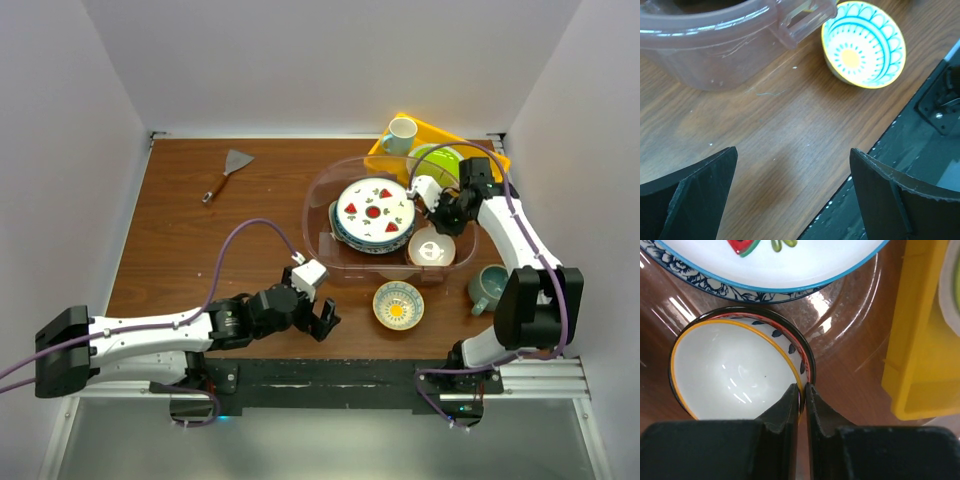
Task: Place the mixed dishes into the plastic bin
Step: Place the bowl in the plastic bin.
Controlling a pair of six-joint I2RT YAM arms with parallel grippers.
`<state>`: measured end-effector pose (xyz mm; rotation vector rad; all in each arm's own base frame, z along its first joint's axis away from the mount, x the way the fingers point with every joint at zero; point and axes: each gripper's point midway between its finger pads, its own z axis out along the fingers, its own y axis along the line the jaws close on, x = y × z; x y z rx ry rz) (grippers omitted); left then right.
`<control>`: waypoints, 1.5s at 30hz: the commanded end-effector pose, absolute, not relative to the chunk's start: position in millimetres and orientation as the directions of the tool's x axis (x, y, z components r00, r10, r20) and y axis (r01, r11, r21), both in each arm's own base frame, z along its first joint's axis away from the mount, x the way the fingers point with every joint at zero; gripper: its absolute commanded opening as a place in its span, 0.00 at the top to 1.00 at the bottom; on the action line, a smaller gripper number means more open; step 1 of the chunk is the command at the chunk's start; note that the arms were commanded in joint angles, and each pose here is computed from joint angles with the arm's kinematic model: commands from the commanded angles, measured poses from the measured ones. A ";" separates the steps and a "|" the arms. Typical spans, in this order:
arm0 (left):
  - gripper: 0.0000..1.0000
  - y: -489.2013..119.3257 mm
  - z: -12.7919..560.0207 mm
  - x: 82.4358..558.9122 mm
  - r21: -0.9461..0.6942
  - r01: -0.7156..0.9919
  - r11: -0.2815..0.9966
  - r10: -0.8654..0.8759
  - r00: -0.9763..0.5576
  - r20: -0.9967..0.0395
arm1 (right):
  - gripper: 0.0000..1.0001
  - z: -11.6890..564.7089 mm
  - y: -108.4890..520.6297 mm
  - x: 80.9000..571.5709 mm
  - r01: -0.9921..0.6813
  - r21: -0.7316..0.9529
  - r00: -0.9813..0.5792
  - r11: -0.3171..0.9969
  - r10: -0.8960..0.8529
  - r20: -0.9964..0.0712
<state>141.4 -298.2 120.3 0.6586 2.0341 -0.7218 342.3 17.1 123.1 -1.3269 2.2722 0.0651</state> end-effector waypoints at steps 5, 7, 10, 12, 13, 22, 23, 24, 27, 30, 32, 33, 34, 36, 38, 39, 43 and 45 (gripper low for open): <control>0.00 -321.1 148.3 143.0 -0.363 0.680 0.637 0.035 -0.496 -0.868 | 0.60 134.2 25.9 346.2 -0.827 -0.247 -0.353 0.506 -0.807 -0.473; 0.01 -324.7 151.3 143.6 -0.380 0.678 0.629 0.013 -0.498 -0.867 | 0.53 149.1 29.9 346.1 -0.818 -0.263 -0.335 0.511 -0.796 -0.505; 0.01 -331.1 154.8 143.4 -0.429 0.666 0.610 -0.039 -0.515 -0.856 | 0.48 175.3 37.2 343.6 -0.795 -0.273 -0.323 0.542 -0.759 -0.566; 0.02 -334.8 153.0 141.9 -0.466 0.651 0.599 -0.067 -0.540 -0.839 | 0.46 189.2 49.1 339.3 -0.787 -0.239 -0.323 0.569 -0.709 -0.627; 0.03 -338.5 151.9 142.0 -0.477 0.649 0.593 -0.075 -0.545 -0.835 | 0.44 201.7 52.3 336.1 -0.776 -0.245 -0.310 0.582 -0.688 -0.656; 0.06 -351.2 149.6 142.1 -0.540 0.604 0.587 -0.107 -0.603 -0.790 | 0.33 239.2 113.7 292.2 -0.815 -0.029 -0.243 0.579 -0.387 -0.889; 0.06 -351.6 149.3 141.7 -0.548 0.599 0.584 -0.113 -0.609 -0.785 | 0.32 247.4 117.1 289.1 -0.819 -0.049 -0.200 0.571 -0.364 -0.910; 0.06 -351.9 148.1 141.4 -0.557 0.591 0.583 -0.119 -0.617 -0.778 | 0.28 239.4 119.7 282.0 -0.829 -0.036 -0.199 0.559 -0.354 -0.914; 0.07 -354.6 144.2 142.3 -0.599 0.543 0.588 -0.152 -0.653 -0.742 | 0.22 237.2 120.4 274.5 -0.825 -0.048 -0.170 0.564 -0.327 -0.930; 0.08 -358.8 133.7 143.2 -0.648 0.474 0.596 -0.190 -0.701 -0.687 | 0.18 239.0 124.2 270.0 -0.832 -0.042 -0.153 0.553 -0.303 -0.941; 0.10 -362.8 131.5 141.7 -0.694 0.420 0.584 -0.227 -0.736 -0.637 | 0.17 241.1 116.4 274.2 -0.810 -0.031 -0.165 0.585 -0.280 -0.946; 0.11 -366.2 127.4 140.8 -0.709 0.402 0.580 -0.235 -0.751 -0.618 | 0.16 240.4 115.0 275.3 -0.805 -0.027 -0.170 0.592 -0.275 -0.946; 0.12 -369.1 125.6 138.6 -0.733 0.371 0.570 -0.251 -0.771 -0.585 | 0.15 240.4 114.3 275.4 -0.803 -0.024 -0.173 0.596 -0.271 -0.947; 0.12 -376.1 116.3 132.6 -0.736 0.339 0.587 -0.238 -0.796 -0.557 | 0.14 241.9 112.6 275.0 -0.797 -0.025 -0.169 0.603 -0.263 -0.950; 0.12 -383.3 118.1 133.4 -0.742 0.294 0.603 -0.268 -0.801 -0.535 | 0.14 244.1 111.0 275.0 -0.794 -0.029 -0.162 0.607 -0.258 -0.953; 0.12 -383.4 104.8 126.4 -0.714 0.280 0.642 -0.236 -0.814 -0.531 | 0.13 243.9 110.5 273.9 -0.793 -0.029 -0.162 0.609 -0.256 -0.953; 0.11 -386.8 92.9 122.7 -0.685 0.170 0.709 -0.285 -0.818 -0.499 | 0.12 247.6 108.9 272.4 -0.788 -0.038 -0.149 0.615 -0.250 -0.957; 0.11 -385.8 84.7 117.3 -0.652 0.133 0.747 -0.282 -0.824 -0.491 | 0.12 247.9 108.5 271.6 -0.787 -0.040 -0.146 0.616 -0.248 -0.958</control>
